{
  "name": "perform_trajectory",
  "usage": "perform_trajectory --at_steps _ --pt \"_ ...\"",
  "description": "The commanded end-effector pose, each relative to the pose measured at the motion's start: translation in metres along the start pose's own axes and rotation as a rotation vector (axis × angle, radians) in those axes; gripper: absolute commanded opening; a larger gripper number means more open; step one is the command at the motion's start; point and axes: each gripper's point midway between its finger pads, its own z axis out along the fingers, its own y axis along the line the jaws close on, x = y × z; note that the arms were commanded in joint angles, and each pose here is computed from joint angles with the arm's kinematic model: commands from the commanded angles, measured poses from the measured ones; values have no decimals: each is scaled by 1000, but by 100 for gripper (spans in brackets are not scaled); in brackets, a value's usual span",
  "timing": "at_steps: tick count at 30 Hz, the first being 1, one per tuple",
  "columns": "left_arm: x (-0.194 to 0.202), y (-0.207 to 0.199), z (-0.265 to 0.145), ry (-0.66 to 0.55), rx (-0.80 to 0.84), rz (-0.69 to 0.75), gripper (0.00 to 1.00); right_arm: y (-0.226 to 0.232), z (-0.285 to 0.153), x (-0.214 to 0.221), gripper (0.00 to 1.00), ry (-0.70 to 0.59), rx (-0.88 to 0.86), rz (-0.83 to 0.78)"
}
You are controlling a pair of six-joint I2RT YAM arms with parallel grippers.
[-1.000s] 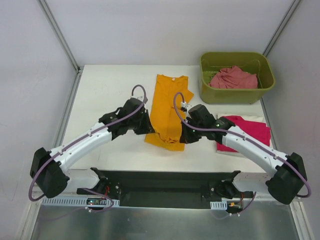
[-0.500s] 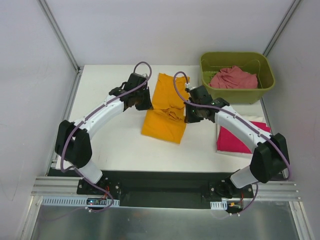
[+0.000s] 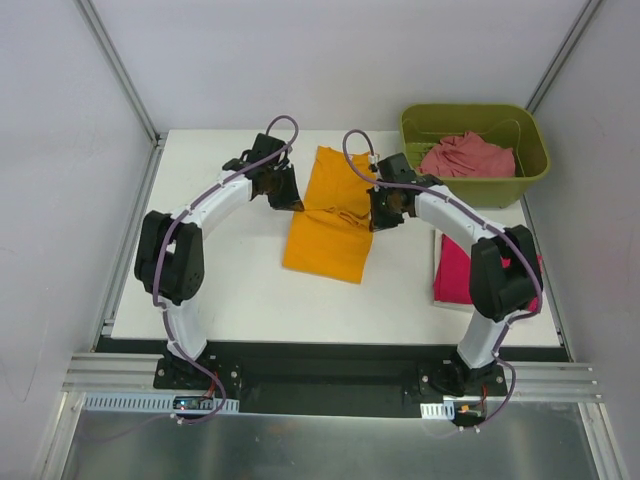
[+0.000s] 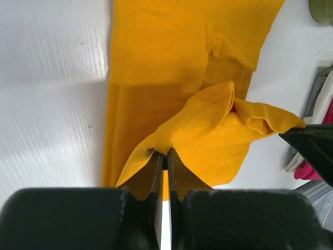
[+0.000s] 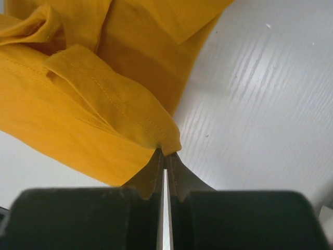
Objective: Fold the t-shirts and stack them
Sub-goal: Fold the folded rectangular tshirt in 1/3 of the way
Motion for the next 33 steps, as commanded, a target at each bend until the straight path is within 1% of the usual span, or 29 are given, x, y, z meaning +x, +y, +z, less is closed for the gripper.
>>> perform_trajectory --at_steps 1,5,6,7,8,9,10,11,12,13,14,15,16,17,18,20,21,22,23,24,25,27,28,29,30,31,32,33 --pt "-14 -7 2 -1 49 31 0 5 8 -25 1 -40 -37 -34" --pt "-19 3 13 12 39 12 1 1 26 -30 1 -20 -49 -19" --pt "-18 8 17 22 34 3 5 -1 29 -33 3 -25 -52 -12" --pt "-21 9 18 20 36 1 16 -1 32 -34 5 -20 -61 -9" --pt "-22 12 19 21 32 -2 20 -1 38 -36 7 -13 -66 -20" --pt "-22 14 21 25 34 2 26 -4 41 -38 14 -10 -62 -19" --pt "-22 10 20 33 54 3 34 -8 48 -35 21 10 -51 -16" --pt "-22 9 19 35 65 6 45 -8 48 -36 38 16 -52 -17" --pt "-22 6 14 31 78 16 52 -7 45 -37 45 21 -58 -16" --pt "-19 6 12 38 85 16 57 -3 41 -38 50 14 -71 -18" --pt "-17 5 9 39 89 15 71 -1 38 -37 65 14 -82 -20" --pt "-17 1 0 24 94 18 86 -1 36 -33 77 17 -89 -21" --pt "-10 5 -2 36 86 8 89 2 26 -33 89 3 -96 -26" --pt "-6 6 -4 36 84 2 98 3 22 -31 99 -1 -98 -28" --pt "-5 2 -14 20 92 -5 99 5 18 -28 100 -3 -97 -32" --pt "14 9 -16 46 86 -31 99 6 5 -18 100 -9 -94 -31" --pt "16 5 -27 26 97 -41 99 12 2 -13 100 -9 -106 -42" --pt "33 15 -25 50 80 -64 99 18 -6 -6 100 -14 -125 -53" --pt "40 17 -28 52 80 -80 99 24 -7 0 100 -12 -145 -66" --pt "42 14 -41 23 91 -79 99 39 -8 4 100 -17 -180 -91" --pt "62 25 -40 52 72 -99 99 51 -10 9 100 -8 -227 -88" --pt "70 23 -57 22 92 -103 99 71 -3 17 100 1 -267 -110" --pt "87 31 -56 45 77 -116 99 74 7 21 100 24 -263 -106" --pt "93 33 -60 45 77 -126 99 81 10 17 100 23 -270 -101" --pt "95 31 -71 19 91 -122 99 90 14 16 100 21 -279 -115" --pt "109 40 -70 33 73 -134 99 89 27 18 100 35 -268 -114" --pt "114 42 -73 28 69 -139 99 93 32 15 100 33 -272 -92" --pt "115 41 -81 3 78 -141 99 99 33 -3 100 -7 -281 -94"
